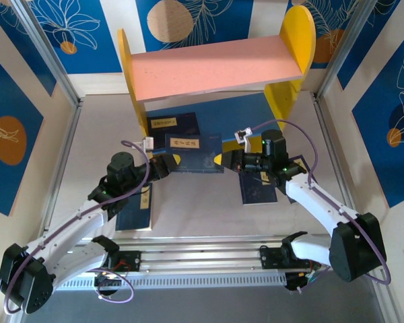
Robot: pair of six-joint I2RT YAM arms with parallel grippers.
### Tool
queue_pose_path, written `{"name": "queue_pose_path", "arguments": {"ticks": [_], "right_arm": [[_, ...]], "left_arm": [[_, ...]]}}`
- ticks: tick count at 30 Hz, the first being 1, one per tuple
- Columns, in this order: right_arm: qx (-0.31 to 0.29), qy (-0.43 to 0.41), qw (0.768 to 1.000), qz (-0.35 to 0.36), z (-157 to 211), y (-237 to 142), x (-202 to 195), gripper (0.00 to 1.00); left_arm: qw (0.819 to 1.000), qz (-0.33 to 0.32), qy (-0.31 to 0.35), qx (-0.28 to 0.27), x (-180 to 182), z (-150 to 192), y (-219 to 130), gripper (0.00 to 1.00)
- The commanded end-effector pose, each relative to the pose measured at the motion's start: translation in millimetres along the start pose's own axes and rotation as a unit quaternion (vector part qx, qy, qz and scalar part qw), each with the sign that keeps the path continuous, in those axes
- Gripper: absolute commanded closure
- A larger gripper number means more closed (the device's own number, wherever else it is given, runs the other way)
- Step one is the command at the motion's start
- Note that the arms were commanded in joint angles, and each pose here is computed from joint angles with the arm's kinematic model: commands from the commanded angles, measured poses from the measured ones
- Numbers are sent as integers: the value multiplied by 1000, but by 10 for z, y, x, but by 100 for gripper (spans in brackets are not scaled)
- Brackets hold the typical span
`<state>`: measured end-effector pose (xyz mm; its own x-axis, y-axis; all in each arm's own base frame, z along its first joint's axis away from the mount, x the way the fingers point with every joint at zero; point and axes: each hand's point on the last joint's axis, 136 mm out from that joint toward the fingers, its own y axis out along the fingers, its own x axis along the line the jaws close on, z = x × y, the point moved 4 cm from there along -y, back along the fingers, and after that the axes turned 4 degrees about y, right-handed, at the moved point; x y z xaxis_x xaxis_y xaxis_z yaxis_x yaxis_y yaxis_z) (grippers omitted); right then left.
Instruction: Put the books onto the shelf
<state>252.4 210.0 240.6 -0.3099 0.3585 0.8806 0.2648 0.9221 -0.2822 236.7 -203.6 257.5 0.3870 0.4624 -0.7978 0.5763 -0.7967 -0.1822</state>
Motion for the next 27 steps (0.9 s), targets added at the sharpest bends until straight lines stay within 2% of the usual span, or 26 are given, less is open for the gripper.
{"name": "queue_pose_path", "arguments": {"ticks": [1,6,12,17,27], "right_arm": [[0,-42,999,-10,-76,-31,184,100],[-9,-68,998,-3,-228,-95,243,100],[-15,-88,996,2,-446,-137,278,100],[-13,-101,995,4,-602,-91,294,100],[9,-114,993,4,-894,149,238,100]], "left_arm": [[1000,24,14,-5,-168,-86,-23,61],[999,-23,36,-4,-113,-97,-118,50],[993,-96,72,-1,-93,-162,-300,47],[973,-209,97,6,78,-204,-531,47],[954,-276,112,-17,179,-232,-830,44]]}}
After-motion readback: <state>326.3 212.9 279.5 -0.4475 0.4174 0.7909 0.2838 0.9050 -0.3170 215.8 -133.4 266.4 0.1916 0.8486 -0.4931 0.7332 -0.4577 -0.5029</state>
